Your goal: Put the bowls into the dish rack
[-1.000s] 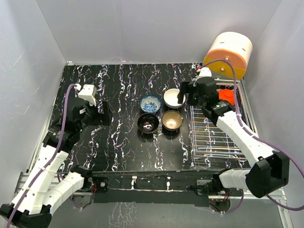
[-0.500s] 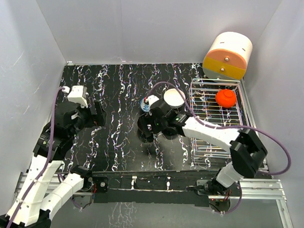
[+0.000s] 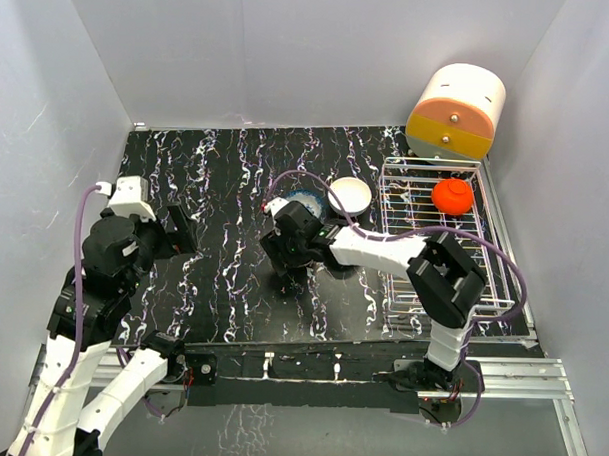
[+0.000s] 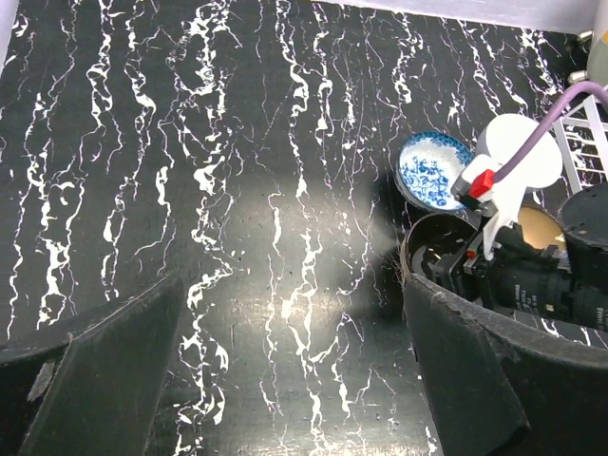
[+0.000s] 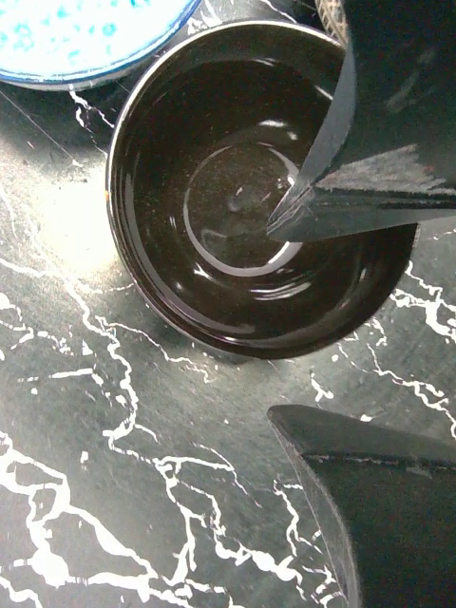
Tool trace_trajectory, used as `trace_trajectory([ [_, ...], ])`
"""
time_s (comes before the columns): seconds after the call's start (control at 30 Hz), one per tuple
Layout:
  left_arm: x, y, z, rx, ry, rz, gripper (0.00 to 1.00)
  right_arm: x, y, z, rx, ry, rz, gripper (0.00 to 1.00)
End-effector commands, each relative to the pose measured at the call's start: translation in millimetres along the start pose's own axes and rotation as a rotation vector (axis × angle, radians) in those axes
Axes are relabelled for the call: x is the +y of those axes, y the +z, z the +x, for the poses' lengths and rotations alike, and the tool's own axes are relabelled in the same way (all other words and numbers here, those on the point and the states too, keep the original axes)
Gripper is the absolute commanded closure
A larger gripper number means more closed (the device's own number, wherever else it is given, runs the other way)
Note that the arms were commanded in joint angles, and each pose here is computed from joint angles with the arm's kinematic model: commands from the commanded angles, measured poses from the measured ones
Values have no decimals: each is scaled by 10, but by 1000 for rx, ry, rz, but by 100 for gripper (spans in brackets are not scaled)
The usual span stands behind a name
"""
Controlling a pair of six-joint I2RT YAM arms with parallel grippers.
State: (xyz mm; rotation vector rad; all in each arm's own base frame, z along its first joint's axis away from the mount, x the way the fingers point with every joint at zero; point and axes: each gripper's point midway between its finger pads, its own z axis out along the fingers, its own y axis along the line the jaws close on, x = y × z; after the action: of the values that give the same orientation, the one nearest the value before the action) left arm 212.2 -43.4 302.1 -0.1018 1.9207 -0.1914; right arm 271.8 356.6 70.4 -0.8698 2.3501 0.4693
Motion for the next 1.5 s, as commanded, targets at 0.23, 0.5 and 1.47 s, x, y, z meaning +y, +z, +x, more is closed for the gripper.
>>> trace_trajectory([
  [0.23, 92, -66, -18, -23, -2, -40, 3, -11, 211, -142, -38, -67, 76, 50],
  [0.5, 104, -62, -10, -24, 0, -45, 3, 97, 132, -177, -55, -77, 72, 89],
  [1.47, 18, -57, -99, -29, 5, -9, 3, -581, -2469, -1239, -709, 342, -550, 92],
])
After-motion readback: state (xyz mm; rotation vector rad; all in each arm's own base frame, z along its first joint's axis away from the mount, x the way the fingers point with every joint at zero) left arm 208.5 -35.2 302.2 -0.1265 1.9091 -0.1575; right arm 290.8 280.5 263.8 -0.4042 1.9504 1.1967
